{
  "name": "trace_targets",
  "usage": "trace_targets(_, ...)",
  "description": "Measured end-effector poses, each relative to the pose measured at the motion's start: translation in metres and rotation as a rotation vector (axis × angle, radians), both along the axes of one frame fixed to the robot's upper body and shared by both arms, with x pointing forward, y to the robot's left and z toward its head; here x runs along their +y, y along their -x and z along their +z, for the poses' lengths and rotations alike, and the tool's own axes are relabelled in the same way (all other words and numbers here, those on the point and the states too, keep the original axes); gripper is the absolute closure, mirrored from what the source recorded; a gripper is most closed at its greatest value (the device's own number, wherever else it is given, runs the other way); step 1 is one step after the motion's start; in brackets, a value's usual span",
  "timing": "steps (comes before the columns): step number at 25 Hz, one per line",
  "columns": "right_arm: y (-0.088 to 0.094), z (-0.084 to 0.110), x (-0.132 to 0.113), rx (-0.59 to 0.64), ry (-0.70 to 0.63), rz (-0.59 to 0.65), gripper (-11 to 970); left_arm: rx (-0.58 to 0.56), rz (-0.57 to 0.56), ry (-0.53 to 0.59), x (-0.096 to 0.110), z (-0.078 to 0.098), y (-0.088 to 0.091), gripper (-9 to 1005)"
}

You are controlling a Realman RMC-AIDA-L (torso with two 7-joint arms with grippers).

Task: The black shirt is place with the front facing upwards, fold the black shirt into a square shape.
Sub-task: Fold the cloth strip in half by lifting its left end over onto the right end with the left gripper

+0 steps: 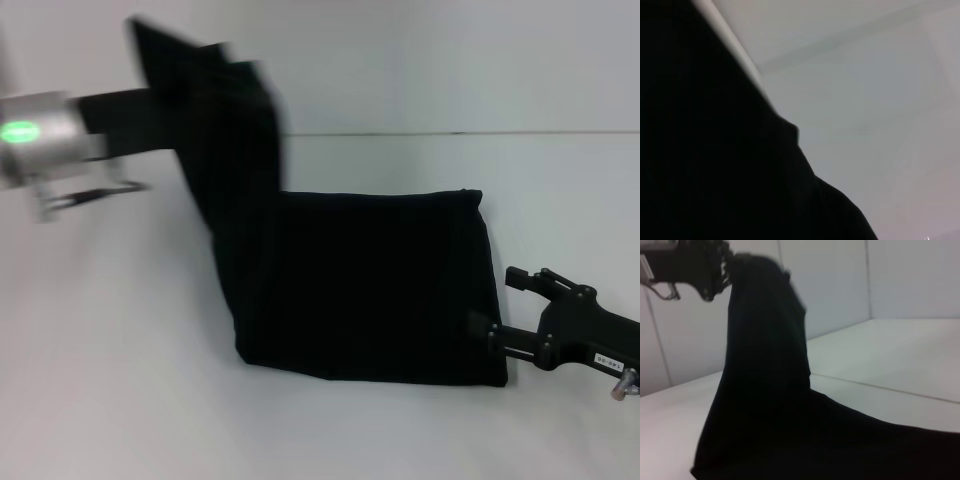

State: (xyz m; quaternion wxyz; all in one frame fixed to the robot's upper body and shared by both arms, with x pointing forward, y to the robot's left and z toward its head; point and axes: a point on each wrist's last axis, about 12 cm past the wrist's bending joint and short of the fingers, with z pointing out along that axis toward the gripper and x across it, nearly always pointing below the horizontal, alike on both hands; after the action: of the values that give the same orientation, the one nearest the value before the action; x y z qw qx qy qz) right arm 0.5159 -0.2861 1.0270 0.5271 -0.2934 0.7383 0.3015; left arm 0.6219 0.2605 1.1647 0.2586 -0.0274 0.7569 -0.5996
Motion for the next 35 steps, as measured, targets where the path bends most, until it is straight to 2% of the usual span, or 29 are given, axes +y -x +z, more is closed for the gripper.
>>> trace_targets(3,0.002,-0.002,-0.003,0.018,-0.010,-0.023,13,-0.024,-0.119,-0.007,-0.054,0.002,-0.004,964)
trace_targets(6,0.002,-0.003,-0.005,0.028,-0.005,-0.040,13,-0.019,-0.209,-0.016,-0.099,-0.010,0.005,964)
trace_targets(7,0.002,-0.005,-0.005,0.034,0.000,-0.046,13,-0.013,-0.226,-0.021,-0.109,-0.015,0.009,964)
trace_targets(9,0.001,-0.007,-0.003,0.048,0.005,-0.058,13,0.012,-0.250,-0.007,-0.130,-0.034,0.019,964)
trace_targets(12,-0.002,-0.012,0.001,0.071,0.008,-0.082,12,0.066,-0.252,0.021,-0.147,-0.065,0.038,964)
trace_targets(14,-0.006,-0.014,0.005,0.085,0.013,-0.093,12,0.085,-0.249,0.019,-0.150,-0.075,0.045,964)
trace_targets(17,-0.012,-0.015,0.012,0.098,0.021,-0.099,12,0.091,-0.242,0.017,-0.147,-0.079,0.048,965)
trace_targets(25,-0.033,-0.010,0.026,0.100,0.000,-0.142,13,0.079,-0.247,0.014,-0.145,-0.077,0.047,965)
trace_targets(30,-0.054,-0.001,0.038,0.088,-0.007,-0.178,13,0.078,-0.252,0.012,-0.146,-0.078,0.048,963)
trace_targets(35,-0.081,0.007,0.047,0.087,0.040,-0.251,13,0.068,-0.259,0.011,-0.145,-0.080,0.050,964)
